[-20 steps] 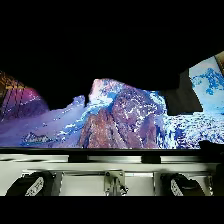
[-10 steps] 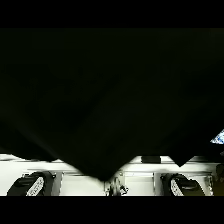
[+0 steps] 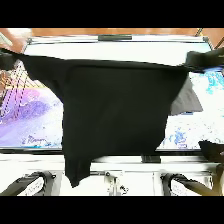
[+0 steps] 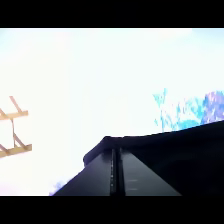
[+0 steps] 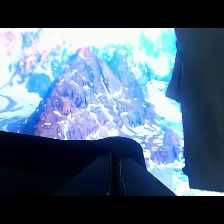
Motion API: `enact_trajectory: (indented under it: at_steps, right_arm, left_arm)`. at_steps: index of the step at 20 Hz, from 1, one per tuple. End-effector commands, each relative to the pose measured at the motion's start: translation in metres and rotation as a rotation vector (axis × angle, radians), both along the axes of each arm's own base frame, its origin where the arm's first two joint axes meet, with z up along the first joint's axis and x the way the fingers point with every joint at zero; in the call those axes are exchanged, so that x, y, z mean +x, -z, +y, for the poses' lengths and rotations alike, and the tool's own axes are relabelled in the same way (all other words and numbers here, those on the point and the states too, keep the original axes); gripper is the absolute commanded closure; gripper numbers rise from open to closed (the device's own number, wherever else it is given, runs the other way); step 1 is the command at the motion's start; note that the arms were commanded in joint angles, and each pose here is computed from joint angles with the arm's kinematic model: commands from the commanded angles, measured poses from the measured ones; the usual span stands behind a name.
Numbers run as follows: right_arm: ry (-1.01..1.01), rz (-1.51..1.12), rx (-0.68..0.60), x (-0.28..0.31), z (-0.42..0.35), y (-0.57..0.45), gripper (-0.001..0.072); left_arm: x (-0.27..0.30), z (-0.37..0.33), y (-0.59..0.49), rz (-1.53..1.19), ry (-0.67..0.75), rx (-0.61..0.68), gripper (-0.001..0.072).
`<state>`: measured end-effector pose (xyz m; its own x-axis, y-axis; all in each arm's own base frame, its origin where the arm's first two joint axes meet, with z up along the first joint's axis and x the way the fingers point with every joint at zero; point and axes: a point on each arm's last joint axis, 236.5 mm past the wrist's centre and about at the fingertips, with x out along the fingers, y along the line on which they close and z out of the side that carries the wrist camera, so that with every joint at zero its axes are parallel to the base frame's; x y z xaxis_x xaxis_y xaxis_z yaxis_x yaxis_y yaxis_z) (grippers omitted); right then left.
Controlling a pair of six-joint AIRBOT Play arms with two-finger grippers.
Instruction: Fold the shirts.
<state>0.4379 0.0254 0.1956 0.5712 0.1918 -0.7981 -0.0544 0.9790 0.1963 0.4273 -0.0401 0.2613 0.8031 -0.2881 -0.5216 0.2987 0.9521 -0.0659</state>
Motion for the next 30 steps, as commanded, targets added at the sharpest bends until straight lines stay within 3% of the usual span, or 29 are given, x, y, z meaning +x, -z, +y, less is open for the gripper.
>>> enact_trajectory:
  at_steps: [1,7,12,16,28,29,30]
  right_arm:
    - [0.015,0.114,0.104,0.065,0.012,0.099,0.0651]
    - [0.141,0.04,0.213,0.13,0.012,0.153,0.0651]
    - [0.134,0.15,0.23,0.119,0.028,0.183,0.065]
    - [0.128,0.157,0.231,0.115,0.029,0.18,0.065]
    - [0.196,-0.254,0.252,0.19,0.017,0.108,0.0649]
    - [0.195,-0.242,0.253,0.189,0.018,0.111,0.0604]
    - [0.188,-0.218,0.253,0.185,0.02,0.115,0.0427]
  left_arm:
    - [0.055,-0.006,0.091,0.166,-0.012,-0.131,0.0679]
    - [0.105,-0.028,0.17,0.295,-0.047,-0.381,0.0679]
    - [0.086,-0.064,0.226,0.49,0.043,-0.391,0.0679]
    - [0.082,-0.065,0.216,0.497,0.066,-0.392,0.0678]
    - [0.161,-0.029,0.142,0.136,-0.104,-0.416,0.0678]
    - [0.161,-0.035,0.15,0.157,-0.096,-0.418,0.0662]
    - [0.158,-0.044,0.161,0.197,-0.075,-0.418,0.0504]
